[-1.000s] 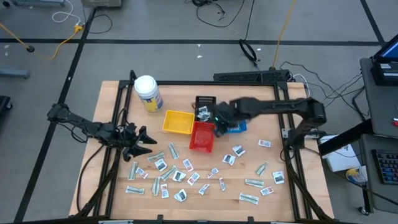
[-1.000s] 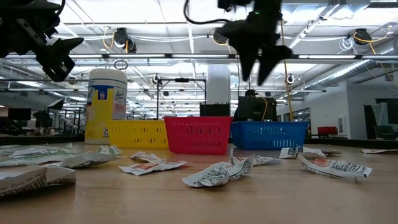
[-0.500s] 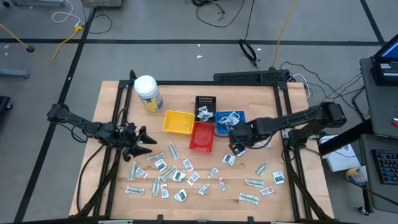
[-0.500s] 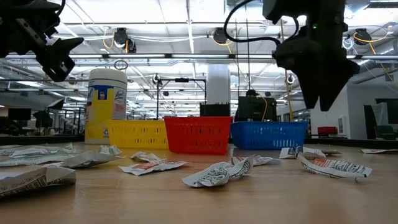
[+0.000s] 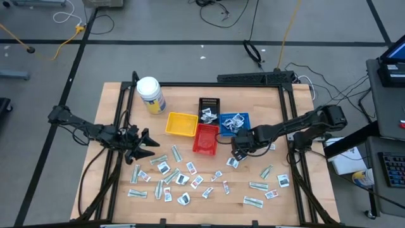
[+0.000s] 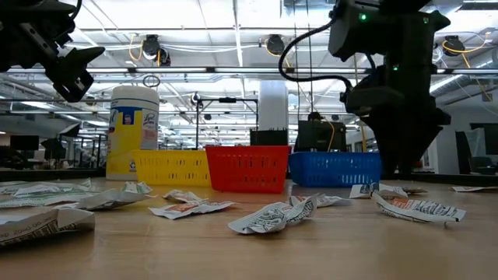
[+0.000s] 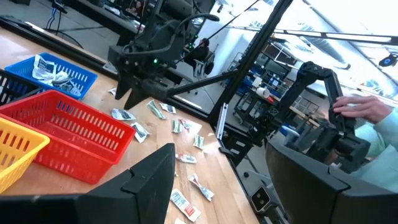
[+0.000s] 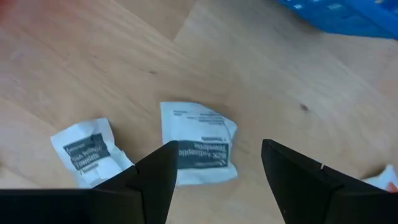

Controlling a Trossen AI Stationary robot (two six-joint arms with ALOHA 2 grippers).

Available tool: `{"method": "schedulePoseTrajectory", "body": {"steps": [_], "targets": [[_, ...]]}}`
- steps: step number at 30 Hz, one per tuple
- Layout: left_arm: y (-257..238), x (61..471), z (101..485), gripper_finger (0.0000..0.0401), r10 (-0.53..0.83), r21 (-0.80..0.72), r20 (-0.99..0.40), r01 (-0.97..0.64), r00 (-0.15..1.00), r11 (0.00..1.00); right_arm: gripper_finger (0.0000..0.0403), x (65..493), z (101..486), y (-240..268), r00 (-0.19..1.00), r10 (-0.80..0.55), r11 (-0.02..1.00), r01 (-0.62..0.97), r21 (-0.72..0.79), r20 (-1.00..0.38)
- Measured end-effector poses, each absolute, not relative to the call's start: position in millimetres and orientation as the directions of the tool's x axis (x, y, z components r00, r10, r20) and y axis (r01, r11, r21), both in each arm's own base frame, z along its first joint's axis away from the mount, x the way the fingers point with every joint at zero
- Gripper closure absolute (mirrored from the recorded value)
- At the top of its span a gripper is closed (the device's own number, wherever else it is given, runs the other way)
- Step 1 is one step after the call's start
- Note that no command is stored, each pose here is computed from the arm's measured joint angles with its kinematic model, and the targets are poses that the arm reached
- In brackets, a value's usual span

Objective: Pick & Place First Aid Supplies
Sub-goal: Put the towelette pack into the black bin

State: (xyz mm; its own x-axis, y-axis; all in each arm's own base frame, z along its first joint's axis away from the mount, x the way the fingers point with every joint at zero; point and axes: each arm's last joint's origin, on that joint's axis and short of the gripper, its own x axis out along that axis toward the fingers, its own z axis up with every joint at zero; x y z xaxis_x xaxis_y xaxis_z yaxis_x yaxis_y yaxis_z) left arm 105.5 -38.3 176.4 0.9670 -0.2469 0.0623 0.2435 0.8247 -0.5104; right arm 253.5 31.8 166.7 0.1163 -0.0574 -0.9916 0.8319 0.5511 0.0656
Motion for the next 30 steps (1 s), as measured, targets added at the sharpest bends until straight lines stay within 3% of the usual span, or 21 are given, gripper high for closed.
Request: {"method": "schedulePoseTrajectory", "body": {"steps": [11,15,23,30], "targets": [[-38,105,176,0.0144,-0.247,-0.510,0.063,0.244,0.967,0.825,0.0191,266,142,35,0.072,0.010,0.558,0.827,0.066,-0.997],[-38,106,176,0.0144,-0.247,-0.510,0.062,0.243,0.967,0.825,0.0237,266,141,35,0.069,0.011,0.557,0.828,0.064,-0.998],[-38,105,176,0.0144,-0.247,-0.510,0.063,0.244,0.967,0.825,0.0382,266,142,35,0.070,0.015,0.569,0.820,0.066,-0.997],[-38,105,176,0.0144,-0.247,-0.510,0.063,0.243,0.967,0.825,0.0379,262,158,34,0.044,0.067,0.613,0.786,0.076,-0.997]]}}
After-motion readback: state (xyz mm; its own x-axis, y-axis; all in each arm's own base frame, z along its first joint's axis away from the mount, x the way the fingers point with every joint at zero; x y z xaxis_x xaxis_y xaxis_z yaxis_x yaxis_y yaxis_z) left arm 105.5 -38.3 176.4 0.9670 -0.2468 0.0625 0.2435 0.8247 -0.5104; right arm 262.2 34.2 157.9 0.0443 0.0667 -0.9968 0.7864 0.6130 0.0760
